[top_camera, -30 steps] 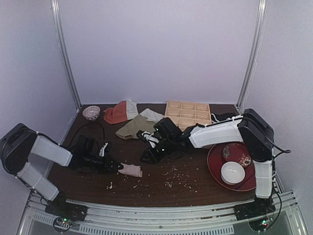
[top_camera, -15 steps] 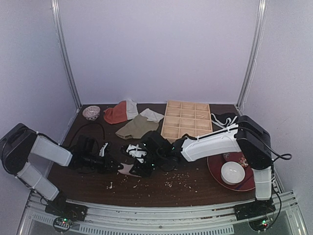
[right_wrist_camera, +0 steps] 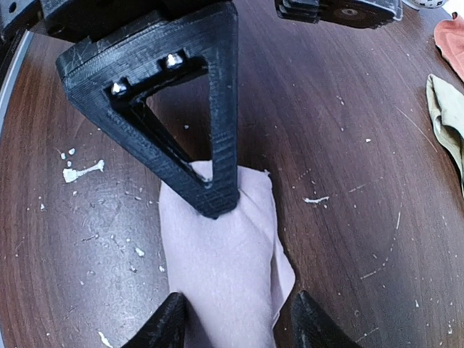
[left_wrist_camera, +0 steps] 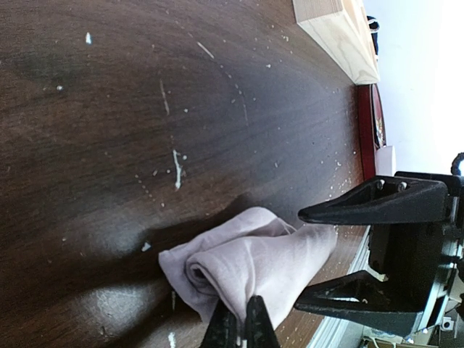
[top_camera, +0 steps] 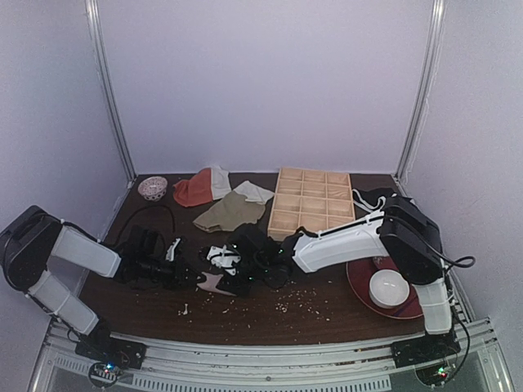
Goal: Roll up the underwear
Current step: Roll the underwear at the center of the board.
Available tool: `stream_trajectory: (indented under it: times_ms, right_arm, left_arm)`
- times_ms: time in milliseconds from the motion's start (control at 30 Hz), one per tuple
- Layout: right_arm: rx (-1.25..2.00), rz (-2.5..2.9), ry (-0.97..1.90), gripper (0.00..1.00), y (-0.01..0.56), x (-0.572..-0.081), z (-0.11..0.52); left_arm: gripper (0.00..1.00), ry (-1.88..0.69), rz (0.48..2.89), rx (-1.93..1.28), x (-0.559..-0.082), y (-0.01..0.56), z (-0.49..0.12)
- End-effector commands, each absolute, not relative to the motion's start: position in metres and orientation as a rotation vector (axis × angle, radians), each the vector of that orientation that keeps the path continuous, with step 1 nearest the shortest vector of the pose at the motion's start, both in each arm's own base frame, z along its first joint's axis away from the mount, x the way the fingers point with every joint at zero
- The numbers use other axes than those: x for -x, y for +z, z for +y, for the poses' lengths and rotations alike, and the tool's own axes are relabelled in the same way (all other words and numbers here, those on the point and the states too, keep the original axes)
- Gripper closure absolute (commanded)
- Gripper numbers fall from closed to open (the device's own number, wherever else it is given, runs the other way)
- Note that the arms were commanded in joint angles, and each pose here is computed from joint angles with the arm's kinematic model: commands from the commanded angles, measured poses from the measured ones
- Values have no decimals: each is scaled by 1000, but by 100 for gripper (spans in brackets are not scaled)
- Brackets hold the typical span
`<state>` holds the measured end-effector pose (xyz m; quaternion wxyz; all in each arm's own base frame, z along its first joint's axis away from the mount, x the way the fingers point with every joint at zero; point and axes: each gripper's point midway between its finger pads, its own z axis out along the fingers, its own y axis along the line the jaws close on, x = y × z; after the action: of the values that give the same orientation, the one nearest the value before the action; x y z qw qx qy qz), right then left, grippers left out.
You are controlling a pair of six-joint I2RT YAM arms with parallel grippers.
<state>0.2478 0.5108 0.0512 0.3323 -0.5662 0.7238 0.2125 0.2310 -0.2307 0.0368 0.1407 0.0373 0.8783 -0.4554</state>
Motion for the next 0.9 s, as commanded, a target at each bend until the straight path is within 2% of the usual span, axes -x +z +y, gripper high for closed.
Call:
stream_trajectory:
  times_ms: [0, 233, 367, 500, 867]
  right_arm:
    - [1513, 1898, 535, 53, 40, -250, 513]
    - [1555, 1925, 527, 60, 23, -242, 510]
    - [1569, 1937, 521, 76, 19, -240, 508]
    - [1560, 1944, 521, 98, 22, -240, 507]
    - [1412, 2129, 729, 100, 15, -227, 507]
  left_arm:
    - [100, -1327, 2502, -141, -235, 43, -234]
    - [100, -1328, 2506, -138, -233, 42, -234]
    - [100, -1328, 2506, -135, -233, 43, -234]
    - [100, -1322, 2508, -130, -233, 43, -233]
    - [100, -1238, 2535, 6, -241, 48, -221]
